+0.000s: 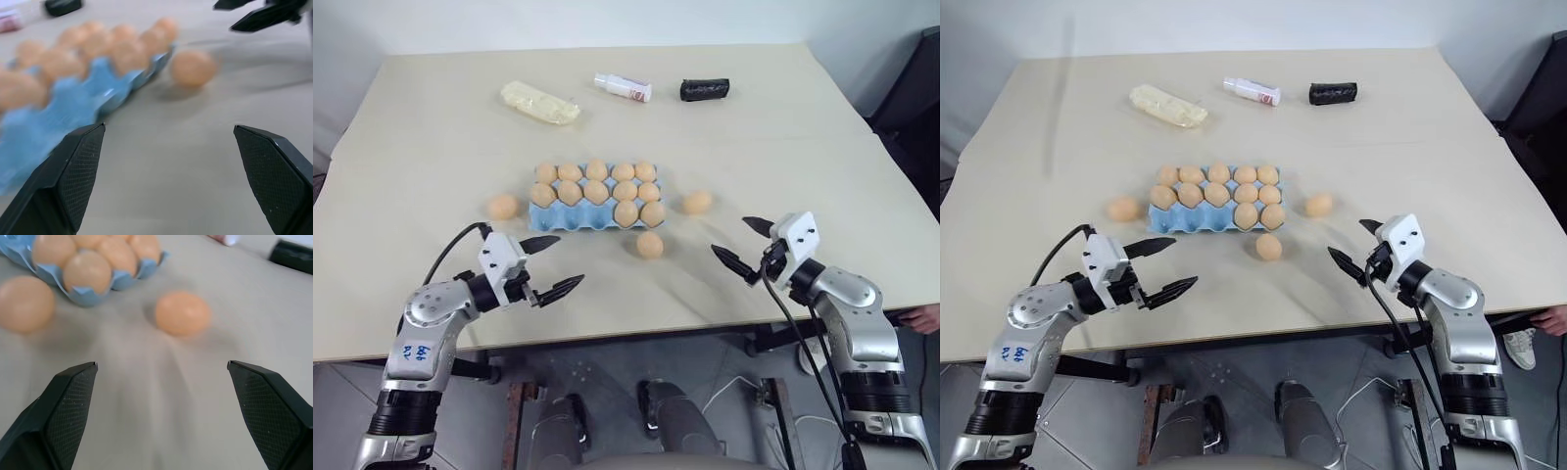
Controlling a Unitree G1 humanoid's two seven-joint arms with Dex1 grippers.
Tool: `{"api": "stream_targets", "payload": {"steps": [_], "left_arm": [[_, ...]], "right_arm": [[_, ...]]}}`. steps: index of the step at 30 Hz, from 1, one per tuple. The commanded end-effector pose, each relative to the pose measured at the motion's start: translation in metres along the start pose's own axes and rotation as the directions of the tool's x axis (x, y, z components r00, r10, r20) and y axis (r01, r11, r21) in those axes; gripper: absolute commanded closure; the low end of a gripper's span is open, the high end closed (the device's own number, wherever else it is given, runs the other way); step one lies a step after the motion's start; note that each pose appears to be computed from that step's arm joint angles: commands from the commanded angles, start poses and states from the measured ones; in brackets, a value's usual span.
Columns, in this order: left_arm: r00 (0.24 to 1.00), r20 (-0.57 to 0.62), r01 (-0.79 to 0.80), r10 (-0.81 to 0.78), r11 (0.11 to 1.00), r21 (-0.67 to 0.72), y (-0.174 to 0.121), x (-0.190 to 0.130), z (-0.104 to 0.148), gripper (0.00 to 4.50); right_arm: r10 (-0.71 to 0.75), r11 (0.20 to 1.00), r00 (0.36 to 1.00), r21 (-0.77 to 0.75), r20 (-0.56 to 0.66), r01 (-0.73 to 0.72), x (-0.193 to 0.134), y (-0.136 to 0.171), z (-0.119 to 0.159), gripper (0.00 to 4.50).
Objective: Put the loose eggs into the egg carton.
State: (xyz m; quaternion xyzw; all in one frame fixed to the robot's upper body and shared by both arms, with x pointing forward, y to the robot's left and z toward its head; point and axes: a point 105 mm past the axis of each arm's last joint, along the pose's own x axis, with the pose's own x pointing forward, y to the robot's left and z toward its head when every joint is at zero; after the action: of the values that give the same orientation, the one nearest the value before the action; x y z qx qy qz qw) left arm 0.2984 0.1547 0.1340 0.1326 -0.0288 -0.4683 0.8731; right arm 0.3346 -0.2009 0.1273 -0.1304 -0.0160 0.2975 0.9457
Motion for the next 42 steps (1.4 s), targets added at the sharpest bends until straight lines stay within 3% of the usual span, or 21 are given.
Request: {"api": "stream_targets", "payload": {"steps": [1, 5, 14, 24, 27, 31, 32, 37, 42], "left_arm": [[1.0, 0.021, 0.005, -0.005, 1.0, 0.016, 0.005, 0.004, 0.004, 0.0], [0.999, 0.034, 0.002, -0.003, 1.0, 0.024, 0.009, 0.006, 0.007, 0.0], [0.998, 0.044, -0.038, 0.038, 0.999, 0.004, 0.01, -0.004, 0.009, 0.0], [0.996, 0.029, -0.09, 0.09, 0.996, -0.011, 0.003, -0.019, 0.006, 0.0], [0.994, 0.024, -0.106, 0.106, 0.994, -0.006, 0.003, -0.022, 0.006, 0.0], [0.99, 0.018, -0.137, 0.137, 0.991, -0.004, 0.005, -0.028, 0.006, 0.0], [0.988, 0.014, -0.155, 0.155, 0.988, -0.006, 0.007, -0.031, 0.004, 0.0], [0.968, -0.013, -0.251, 0.251, 0.967, -0.045, 0.017, -0.052, -0.008, 0.0], [0.936, -0.078, -0.348, 0.343, 0.935, -0.062, 0.023, -0.081, -0.027, 0.0]], "right_arm": [[-0.046, 0.999, 0.997, -0.025, 0.056, 0.048, -0.003, -0.008, 0.01, 0.04], [-0.038, 0.999, 0.997, -0.031, 0.061, 0.04, 0.004, -0.008, 0.014, 0.04], [0.001, 1.0, 0.999, -0.002, 0.04, -0.001, 0.067, -0.023, 0.033, 0.04], [0.065, 0.994, 0.997, 0.087, -0.031, -0.062, 0.114, -0.018, 0.02, 0.04], [0.054, 0.995, 0.998, 0.087, -0.025, -0.052, 0.118, -0.018, 0.018, 0.67], [0.076, 0.994, 0.996, 0.074, 0.037, -0.078, 0.119, -0.015, 0.027, 2.0], [0.088, 0.994, 0.995, 0.057, 0.054, -0.091, 0.119, -0.014, 0.032, 2.13], [0.15, 0.989, 0.981, -0.01, 0.126, -0.15, 0.122, 0.0, 0.057, 2.13], [0.316, 0.948, 0.93, -0.027, 0.185, -0.317, 0.141, 0.06, 0.1, 2.13]]}}
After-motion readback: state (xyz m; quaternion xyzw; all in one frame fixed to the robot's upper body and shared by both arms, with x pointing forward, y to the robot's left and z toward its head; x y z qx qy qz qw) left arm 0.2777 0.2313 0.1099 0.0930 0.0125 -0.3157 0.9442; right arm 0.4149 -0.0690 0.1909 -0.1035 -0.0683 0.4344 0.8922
